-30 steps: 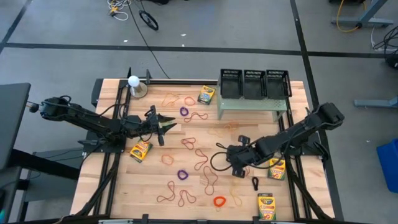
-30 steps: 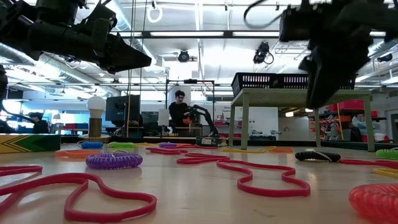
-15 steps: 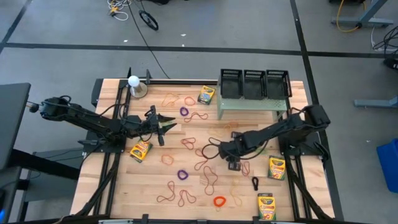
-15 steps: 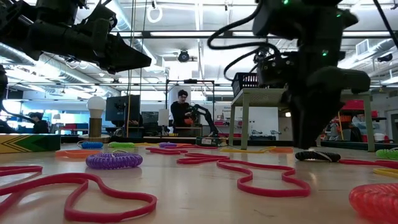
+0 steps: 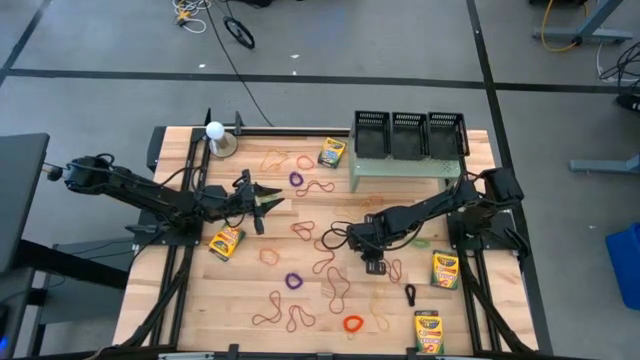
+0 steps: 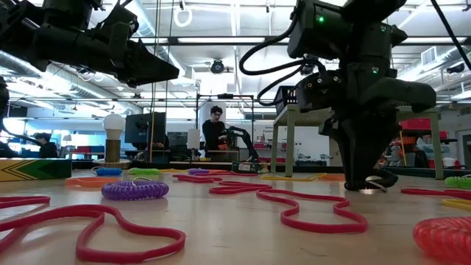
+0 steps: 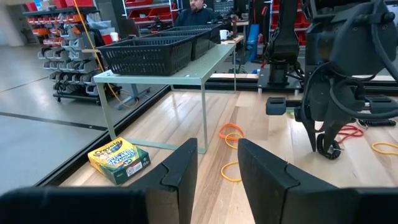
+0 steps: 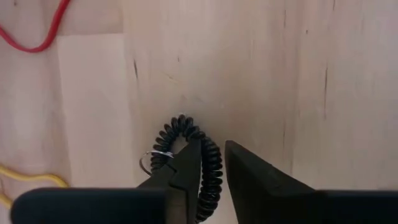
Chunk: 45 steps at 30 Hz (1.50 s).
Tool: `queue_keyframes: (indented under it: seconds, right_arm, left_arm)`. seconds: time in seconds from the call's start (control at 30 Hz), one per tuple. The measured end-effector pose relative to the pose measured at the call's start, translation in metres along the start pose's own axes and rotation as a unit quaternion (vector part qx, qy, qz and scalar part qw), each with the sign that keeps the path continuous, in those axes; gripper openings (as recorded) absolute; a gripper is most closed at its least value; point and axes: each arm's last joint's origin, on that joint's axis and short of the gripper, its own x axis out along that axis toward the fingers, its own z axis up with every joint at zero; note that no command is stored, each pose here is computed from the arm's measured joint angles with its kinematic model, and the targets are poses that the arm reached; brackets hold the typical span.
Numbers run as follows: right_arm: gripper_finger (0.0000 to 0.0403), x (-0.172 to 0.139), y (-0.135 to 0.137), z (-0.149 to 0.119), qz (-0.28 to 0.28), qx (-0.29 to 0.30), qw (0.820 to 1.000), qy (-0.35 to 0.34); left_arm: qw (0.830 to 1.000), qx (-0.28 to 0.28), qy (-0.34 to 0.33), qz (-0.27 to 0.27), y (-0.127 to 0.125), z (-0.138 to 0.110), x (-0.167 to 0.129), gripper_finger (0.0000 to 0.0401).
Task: Pick & Place Office Desk Supplies
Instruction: Put the top black spring keychain into the left black basket on the shelf
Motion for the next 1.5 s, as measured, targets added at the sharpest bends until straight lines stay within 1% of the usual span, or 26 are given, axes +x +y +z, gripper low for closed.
queue_keyframes:
  seconds: [0.1, 0.3, 0.47, 0.6, 0.7, 0.83, 0.93, 1.03, 1.17, 1.33, 1.43, 1.5]
  right_arm:
    - [0.0075, 0.001, -0.002, -0.004, -0.010, 0.003, 1.000, 0.018]
    - [0.0075, 0.001, -0.004, -0.004, -0.019, 0.006, 1.000, 0.017]
    - [0.0074, 0.001, -0.007, -0.003, -0.021, 0.036, 0.999, 0.018]
    - [0.0054, 0.000, -0.007, -0.003, -0.014, 0.046, 0.999, 0.019]
    - [0.0031, -0.008, -0.006, -0.001, -0.021, 0.062, 0.997, 0.038]
    - [0.0016, -0.041, -0.001, 0.020, -0.017, 0.070, 0.997, -0.004]
    - [0.0018, -0.066, 0.003, 0.033, -0.012, 0.066, 0.997, -0.031]
    - [0.0021, -0.097, 0.006, 0.041, -0.012, 0.069, 0.996, -0.058]
    - [0.0020, -0.132, 0.006, 0.043, -0.045, 0.071, 0.995, -0.054]
    - [0.0021, -0.183, -0.009, 0.034, -0.094, 0.095, 0.989, -0.060]
    - [0.0020, -0.210, -0.022, 0.030, -0.114, 0.114, 0.983, -0.091]
    - [0.0020, -0.227, -0.031, 0.027, -0.115, 0.124, 0.979, -0.116]
  left_arm:
    - [1.000, 0.000, 0.000, 0.000, 0.000, 0.000, 0.000, 0.0124]
    - [1.000, 0.000, 0.000, 0.000, 0.000, 0.000, 0.000, 0.0124]
    - [1.000, 0.000, 0.000, 0.000, 0.000, 0.000, 0.000, 0.0124]
    - [1.000, 0.000, 0.000, 0.000, 0.000, 0.000, 0.000, 0.0124]
    - [1.000, 0.000, 0.000, 0.000, 0.000, 0.000, 0.000, 0.0124]
    - [1.000, 0.000, 0.000, 0.000, 0.000, 0.000, 0.000, 0.0124]
    - [1.000, 0.000, 0.000, 0.000, 0.000, 0.000, 0.000, 0.0124]
    - [1.000, 0.000, 0.000, 0.000, 0.000, 0.000, 0.000, 0.0124]
    - [1.000, 0.000, -0.001, 0.000, 0.000, 0.000, 0.000, 0.0124]
    - [1.000, -0.001, -0.002, 0.000, 0.000, 0.000, 0.000, 0.0124]
    - [1.000, -0.001, -0.003, 0.000, 0.000, 0.000, 0.000, 0.0124]
    - [1.000, -0.002, -0.004, 0.000, 0.000, 0.000, 0.000, 0.0124]
